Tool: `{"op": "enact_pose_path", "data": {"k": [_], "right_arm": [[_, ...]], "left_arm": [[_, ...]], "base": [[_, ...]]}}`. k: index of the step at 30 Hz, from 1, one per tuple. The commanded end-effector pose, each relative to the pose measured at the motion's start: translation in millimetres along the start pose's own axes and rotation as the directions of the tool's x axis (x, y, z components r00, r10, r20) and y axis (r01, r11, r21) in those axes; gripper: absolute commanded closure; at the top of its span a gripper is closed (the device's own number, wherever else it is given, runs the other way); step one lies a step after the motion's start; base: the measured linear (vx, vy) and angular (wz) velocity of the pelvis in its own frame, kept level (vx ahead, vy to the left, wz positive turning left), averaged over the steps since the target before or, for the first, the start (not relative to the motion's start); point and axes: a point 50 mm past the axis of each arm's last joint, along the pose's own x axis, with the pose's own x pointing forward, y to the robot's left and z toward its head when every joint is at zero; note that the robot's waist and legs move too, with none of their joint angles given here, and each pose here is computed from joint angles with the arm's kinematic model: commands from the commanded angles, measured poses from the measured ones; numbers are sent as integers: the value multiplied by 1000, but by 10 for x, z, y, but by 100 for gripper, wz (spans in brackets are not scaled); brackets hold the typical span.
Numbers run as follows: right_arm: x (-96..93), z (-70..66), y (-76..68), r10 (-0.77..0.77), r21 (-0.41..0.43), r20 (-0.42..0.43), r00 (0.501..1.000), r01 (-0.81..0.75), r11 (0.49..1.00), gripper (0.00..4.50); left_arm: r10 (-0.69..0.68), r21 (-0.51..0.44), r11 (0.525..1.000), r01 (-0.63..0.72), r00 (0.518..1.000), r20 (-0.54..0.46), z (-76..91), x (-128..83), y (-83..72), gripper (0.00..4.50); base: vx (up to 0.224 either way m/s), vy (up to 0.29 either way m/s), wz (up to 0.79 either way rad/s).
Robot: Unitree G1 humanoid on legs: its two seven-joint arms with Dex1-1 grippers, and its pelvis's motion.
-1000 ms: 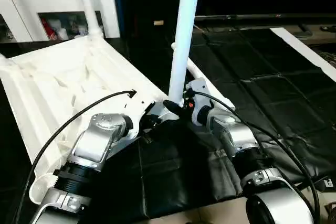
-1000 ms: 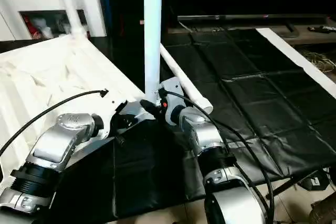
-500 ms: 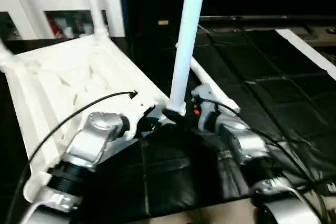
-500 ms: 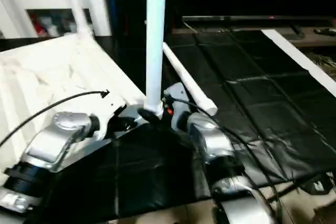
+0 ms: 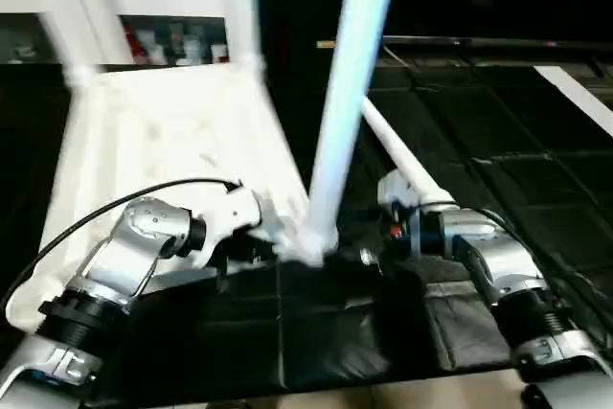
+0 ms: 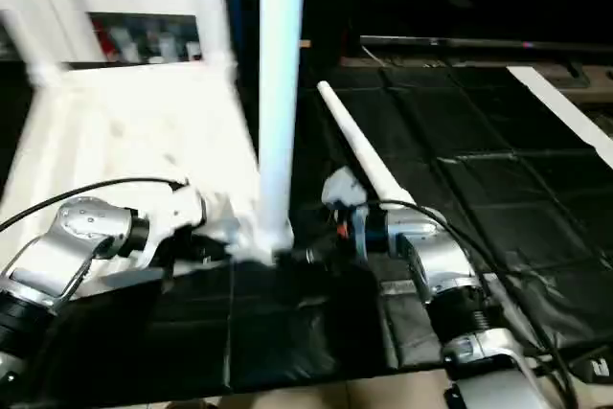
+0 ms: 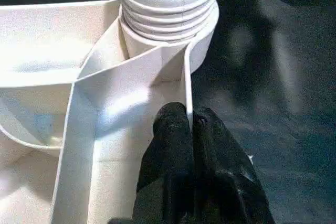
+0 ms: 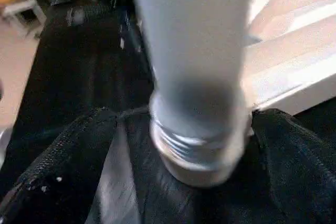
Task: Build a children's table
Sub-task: Rotate leg to tighten
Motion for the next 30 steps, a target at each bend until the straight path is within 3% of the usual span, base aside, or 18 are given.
{"op": "enact_pose_path", "data": {"k": [1,13,30], "right_arm": [[2,57,-11,24,-48,-26,999,-25,999,3],[100,30,68,137,-69,-61,989,-141,988,3],[194,44,82,172,-35,-17,985,-172,984,135]], "left_arm": [[-108,84,991,107,994,-2,118,84,-48,450],[-139,130,981,142,990,-32,87,102,-33,450],[-129,115,985,131,991,-23,41,82,-13,450]], "base": [[0,0,0],[0,0,0],[0,0,0]]}}
